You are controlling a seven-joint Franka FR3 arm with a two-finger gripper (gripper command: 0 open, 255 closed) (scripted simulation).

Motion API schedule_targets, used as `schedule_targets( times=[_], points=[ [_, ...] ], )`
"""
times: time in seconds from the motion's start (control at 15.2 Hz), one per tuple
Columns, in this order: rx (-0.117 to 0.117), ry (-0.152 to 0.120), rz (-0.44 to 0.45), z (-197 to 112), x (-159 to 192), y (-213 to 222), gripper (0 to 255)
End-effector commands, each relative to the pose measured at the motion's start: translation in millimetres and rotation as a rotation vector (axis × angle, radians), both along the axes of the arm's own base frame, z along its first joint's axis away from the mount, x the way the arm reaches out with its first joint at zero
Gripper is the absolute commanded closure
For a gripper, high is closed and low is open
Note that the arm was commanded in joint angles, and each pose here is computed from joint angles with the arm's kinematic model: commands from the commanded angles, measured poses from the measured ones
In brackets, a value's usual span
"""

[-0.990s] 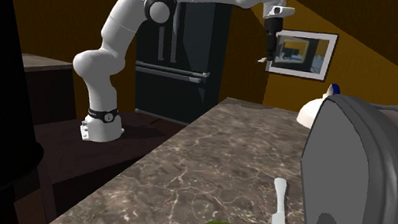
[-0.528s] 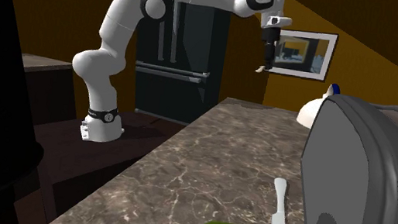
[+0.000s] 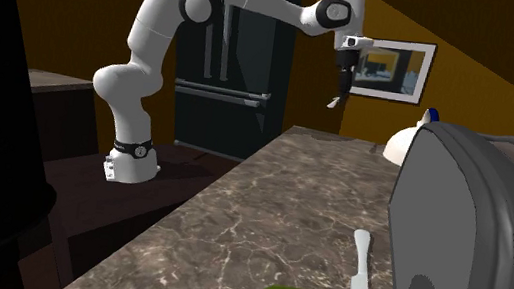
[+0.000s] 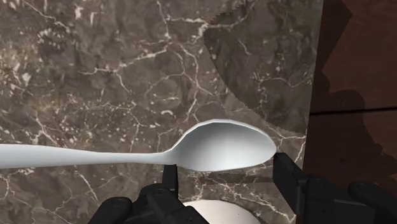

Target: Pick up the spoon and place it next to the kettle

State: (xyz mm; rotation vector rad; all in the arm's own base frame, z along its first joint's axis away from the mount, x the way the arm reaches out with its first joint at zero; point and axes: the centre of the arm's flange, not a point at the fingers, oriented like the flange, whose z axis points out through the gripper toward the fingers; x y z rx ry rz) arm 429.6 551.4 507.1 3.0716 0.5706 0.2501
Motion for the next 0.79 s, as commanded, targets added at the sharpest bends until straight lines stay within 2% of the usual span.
schedule_targets(
  times=[0.0,0.73],
  points=[
    [0.000,0.000,0.000,-10.0,-0.4,-0.2,255],
    [0.000,0.000,0.000,-68.1,-0.4,-0.2,255]
  ],
)
